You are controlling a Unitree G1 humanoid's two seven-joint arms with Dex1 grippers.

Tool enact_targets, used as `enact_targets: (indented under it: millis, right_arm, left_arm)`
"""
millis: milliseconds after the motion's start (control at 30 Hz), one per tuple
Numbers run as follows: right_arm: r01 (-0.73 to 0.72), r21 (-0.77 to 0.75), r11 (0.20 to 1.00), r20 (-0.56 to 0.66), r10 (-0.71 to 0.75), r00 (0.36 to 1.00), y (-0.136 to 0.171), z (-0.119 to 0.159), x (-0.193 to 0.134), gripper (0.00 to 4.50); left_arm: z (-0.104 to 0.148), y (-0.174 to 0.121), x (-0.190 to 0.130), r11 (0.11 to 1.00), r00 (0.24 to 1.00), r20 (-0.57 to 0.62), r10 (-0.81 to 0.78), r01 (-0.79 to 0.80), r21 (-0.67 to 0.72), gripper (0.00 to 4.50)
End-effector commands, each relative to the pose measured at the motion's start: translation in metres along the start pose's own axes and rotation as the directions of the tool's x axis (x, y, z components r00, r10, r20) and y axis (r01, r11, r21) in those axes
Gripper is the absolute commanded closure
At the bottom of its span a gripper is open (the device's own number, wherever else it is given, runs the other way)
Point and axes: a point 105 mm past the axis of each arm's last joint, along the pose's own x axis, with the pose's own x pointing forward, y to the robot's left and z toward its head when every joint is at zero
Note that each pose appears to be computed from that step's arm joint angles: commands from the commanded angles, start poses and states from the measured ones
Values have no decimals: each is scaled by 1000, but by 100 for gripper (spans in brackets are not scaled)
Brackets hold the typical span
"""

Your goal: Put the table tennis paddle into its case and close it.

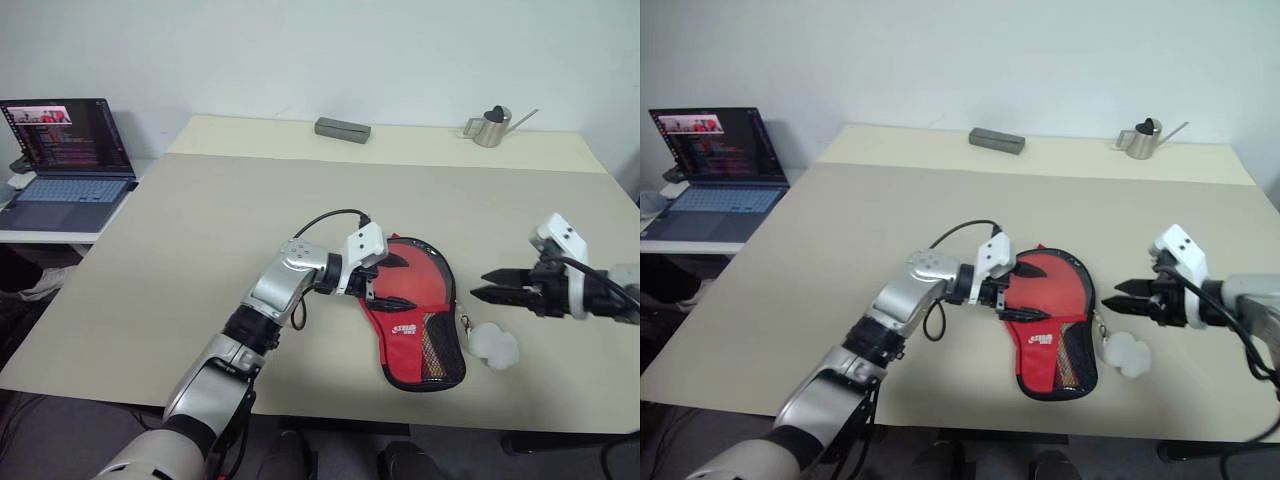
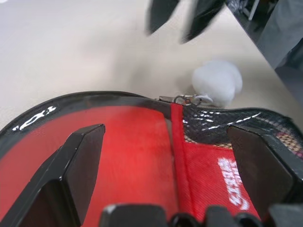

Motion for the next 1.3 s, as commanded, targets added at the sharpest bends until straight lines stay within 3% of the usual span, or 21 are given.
enact_targets:
  millis: [33,233,400,1033,1133,1200,1300]
  right_arm:
    - [2,-35,999,31,-1,1000,10,4,-20,214]
    - [22,-10,1000,25,-22,999,16,-8,-27,214]
    - [116,-31,993,-3,-116,993,3,-17,-24,214]
    - [27,32,999,-162,-21,986,-9,-65,2,214]
    - [10,30,999,-162,-5,987,-6,-63,4,156]
    - [4,21,1000,-169,0,986,-5,-63,5,93]
    - [-3,16,1000,-188,6,982,-3,-67,8,93]
  left_arm:
    - [4,5,11,998,1000,-19,6,-5,55,0]
    - [-16,6,30,999,998,-59,22,-20,39,0]
    - [-23,4,43,999,997,-67,29,-26,41,0]
    - [-33,-4,47,1000,997,-73,-1,3,28,0]
    - [-34,-4,46,1000,997,-74,2,0,26,0]
    - [-34,-4,46,1000,997,-75,4,-2,26,0]
    - [-35,-4,46,1000,997,-76,6,-4,26,0]
